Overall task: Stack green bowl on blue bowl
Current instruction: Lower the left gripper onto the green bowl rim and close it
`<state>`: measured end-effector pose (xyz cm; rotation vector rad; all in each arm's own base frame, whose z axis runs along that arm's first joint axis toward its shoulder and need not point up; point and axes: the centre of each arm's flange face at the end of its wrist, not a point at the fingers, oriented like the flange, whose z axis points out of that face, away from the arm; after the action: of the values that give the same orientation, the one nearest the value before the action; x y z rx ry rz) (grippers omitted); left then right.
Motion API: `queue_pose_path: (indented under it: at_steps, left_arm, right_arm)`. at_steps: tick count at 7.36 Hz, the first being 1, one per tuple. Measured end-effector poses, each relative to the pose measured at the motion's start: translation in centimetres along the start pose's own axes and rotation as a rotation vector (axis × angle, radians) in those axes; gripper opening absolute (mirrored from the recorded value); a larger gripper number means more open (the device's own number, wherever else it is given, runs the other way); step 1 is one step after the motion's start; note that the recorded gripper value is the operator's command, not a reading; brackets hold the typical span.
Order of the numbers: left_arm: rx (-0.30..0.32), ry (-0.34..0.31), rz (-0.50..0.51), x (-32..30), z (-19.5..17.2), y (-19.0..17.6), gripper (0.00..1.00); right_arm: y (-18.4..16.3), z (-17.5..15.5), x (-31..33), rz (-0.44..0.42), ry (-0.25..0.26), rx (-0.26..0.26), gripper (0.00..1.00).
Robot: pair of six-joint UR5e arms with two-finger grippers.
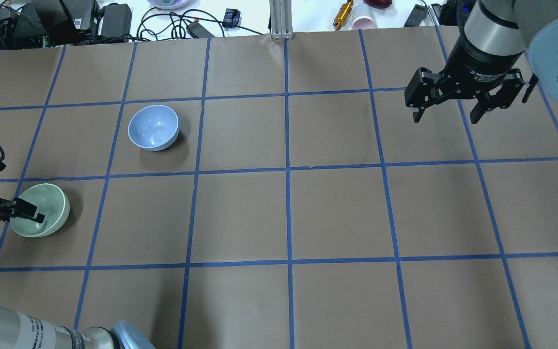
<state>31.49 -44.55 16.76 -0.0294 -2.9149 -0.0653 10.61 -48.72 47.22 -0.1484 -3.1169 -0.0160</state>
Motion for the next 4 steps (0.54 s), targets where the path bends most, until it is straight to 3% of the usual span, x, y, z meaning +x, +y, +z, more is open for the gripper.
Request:
queue_pose_path:
  at_steps: [2, 4]
  left_arm:
    - [0.003, -0.001, 0.006, 0.04, -0.16, -0.05, 0.13]
    - [0.005, -0.005, 0.015, 0.03, -0.32, -0.07, 0.11]
  right_arm:
    - [0.01, 0.02, 0.00, 0.000, 0.000, 0.000, 1.00]
    - [0.00, 0.01, 0.00, 0.000, 0.000, 0.000, 1.00]
